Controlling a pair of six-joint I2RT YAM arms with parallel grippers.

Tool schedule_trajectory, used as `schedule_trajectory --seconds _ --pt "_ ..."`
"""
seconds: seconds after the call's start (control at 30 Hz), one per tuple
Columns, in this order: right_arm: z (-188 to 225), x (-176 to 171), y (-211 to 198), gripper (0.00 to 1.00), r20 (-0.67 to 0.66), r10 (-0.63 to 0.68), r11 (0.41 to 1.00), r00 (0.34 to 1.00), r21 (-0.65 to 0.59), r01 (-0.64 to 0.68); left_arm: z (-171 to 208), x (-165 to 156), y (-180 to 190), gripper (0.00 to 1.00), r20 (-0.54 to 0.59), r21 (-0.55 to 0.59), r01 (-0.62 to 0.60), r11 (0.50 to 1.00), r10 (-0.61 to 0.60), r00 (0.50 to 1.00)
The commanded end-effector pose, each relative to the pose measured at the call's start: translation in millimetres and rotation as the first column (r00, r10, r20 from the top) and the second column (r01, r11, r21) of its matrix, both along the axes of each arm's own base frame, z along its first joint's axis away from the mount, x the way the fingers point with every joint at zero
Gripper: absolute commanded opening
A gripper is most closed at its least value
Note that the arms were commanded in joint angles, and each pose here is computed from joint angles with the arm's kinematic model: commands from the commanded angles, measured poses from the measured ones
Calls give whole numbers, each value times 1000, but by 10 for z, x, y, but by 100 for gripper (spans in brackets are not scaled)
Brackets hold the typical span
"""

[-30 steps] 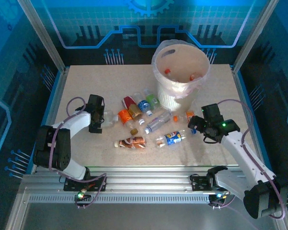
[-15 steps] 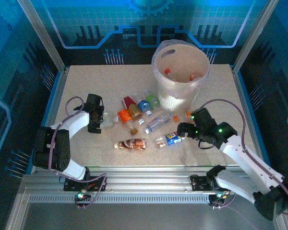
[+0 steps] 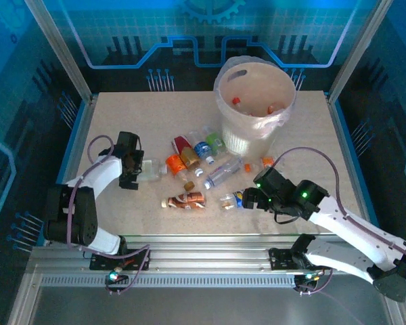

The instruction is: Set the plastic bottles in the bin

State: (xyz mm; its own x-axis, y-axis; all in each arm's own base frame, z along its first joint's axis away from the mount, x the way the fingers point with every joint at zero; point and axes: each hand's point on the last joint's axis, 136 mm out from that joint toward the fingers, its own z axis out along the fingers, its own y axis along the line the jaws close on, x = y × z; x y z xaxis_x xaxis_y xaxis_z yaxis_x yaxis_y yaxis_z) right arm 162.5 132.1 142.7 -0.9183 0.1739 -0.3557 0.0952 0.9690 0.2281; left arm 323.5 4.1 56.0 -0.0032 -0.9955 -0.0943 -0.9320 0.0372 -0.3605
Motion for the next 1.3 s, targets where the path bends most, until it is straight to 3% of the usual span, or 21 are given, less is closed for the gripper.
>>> schedule_trajectory --seconds 0.0,0.3,0.77,1.0,1.27 --pt "-38 -4 -33 100 3 -37 999 999 -13 37 -14 1 15 99 -51 -12 19 1000 -20 998" --pt "-87 5 -31 100 0 -36 999 999 -25 36 -84 206 77 99 -74 4 11 1000 -11 997" --pt "-314 -6 109 100 -77 -37 999 996 -14 36 -463 150 97 98 -173 -14 5 1000 -8 985" --pt "-426 -24 167 99 -115 -15 1000 993 -25 12 -425 164 90 80 -158 -26 9 1000 -12 987" --pt "-613 -11 251 100 -163 2 999 987 -44 -9 28 281 102 59 -23 -4 46 999 -46 999"
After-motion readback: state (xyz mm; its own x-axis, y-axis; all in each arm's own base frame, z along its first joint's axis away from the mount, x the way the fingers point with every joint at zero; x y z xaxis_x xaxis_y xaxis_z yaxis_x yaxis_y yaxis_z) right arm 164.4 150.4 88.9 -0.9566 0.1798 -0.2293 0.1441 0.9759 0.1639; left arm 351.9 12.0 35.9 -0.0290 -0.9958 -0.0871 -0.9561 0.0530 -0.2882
